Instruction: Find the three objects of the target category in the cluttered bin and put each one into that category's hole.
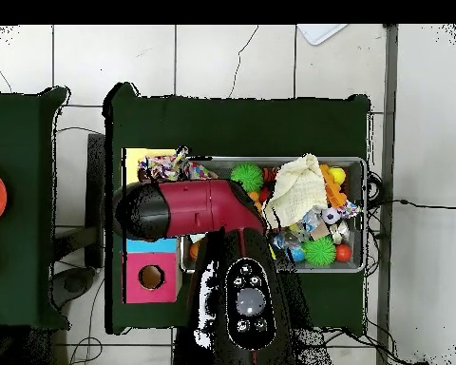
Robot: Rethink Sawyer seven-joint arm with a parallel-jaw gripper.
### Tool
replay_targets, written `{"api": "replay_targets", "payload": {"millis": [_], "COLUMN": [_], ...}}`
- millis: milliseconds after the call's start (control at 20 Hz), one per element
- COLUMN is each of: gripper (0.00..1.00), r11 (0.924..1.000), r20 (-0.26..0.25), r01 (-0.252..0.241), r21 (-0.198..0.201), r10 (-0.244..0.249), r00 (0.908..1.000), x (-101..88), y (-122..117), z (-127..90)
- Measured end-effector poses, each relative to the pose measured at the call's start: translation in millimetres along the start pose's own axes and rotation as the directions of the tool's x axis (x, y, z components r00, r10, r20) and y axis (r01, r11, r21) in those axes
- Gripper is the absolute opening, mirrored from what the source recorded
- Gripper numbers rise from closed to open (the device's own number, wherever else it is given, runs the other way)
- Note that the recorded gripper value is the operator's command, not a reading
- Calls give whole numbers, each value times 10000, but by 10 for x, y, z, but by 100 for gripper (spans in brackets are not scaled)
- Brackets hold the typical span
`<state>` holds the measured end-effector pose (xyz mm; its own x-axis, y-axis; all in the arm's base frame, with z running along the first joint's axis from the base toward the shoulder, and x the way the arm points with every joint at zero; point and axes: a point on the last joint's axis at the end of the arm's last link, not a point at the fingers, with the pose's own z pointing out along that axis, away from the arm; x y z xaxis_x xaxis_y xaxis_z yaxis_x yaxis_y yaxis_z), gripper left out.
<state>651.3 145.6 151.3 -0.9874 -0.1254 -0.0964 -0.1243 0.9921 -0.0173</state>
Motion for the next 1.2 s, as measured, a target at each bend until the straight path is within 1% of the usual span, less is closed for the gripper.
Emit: {"api": "replay_targets", "payload": {"millis": [50, 100, 250, 400, 450, 500, 600, 700, 750, 800, 950, 1000, 1200], "gripper": [0, 0, 0, 0, 0, 0, 0, 0, 0, 0, 0, 0, 0], "r11": [10000, 10000, 9999, 9995, 9994, 9985, 9981, 9967, 9951, 9943, 9929, 9921, 9918], "r20": [-22, -124, -318, -575, -600, -638, -616, -448, -198, -81, 161, 346, 645], "r01": [3, -19, -91, -293, -341, -525, -602, -791, -965, -1041, -1169, -1234, -1258], "r21": [13, 35, 66, 94, 98, 124, 141, 188, 220, 228, 242, 245, 240], "r10": [-3, 20, 93, 298, 346, 531, 610, 799, 970, 1043, 1165, 1225, 1240], "r00": [10000, 9999, 9994, 9979, 9976, 9965, 9962, 9958, 9951, 9945, 9931, 9919, 9902], "x": [-10, -22, -33, -48, -53, -75, -88, -136, -205, -241, -327, -404, -546], "y": [-2, -23, -80, -222, -255, -383, -438, -577, -706, -764, -866, -925, -963], "z": [-55, -174, -358, -619, -666, -814, -867, -989, -1092, -1136, -1216, -1268, -1336]}}
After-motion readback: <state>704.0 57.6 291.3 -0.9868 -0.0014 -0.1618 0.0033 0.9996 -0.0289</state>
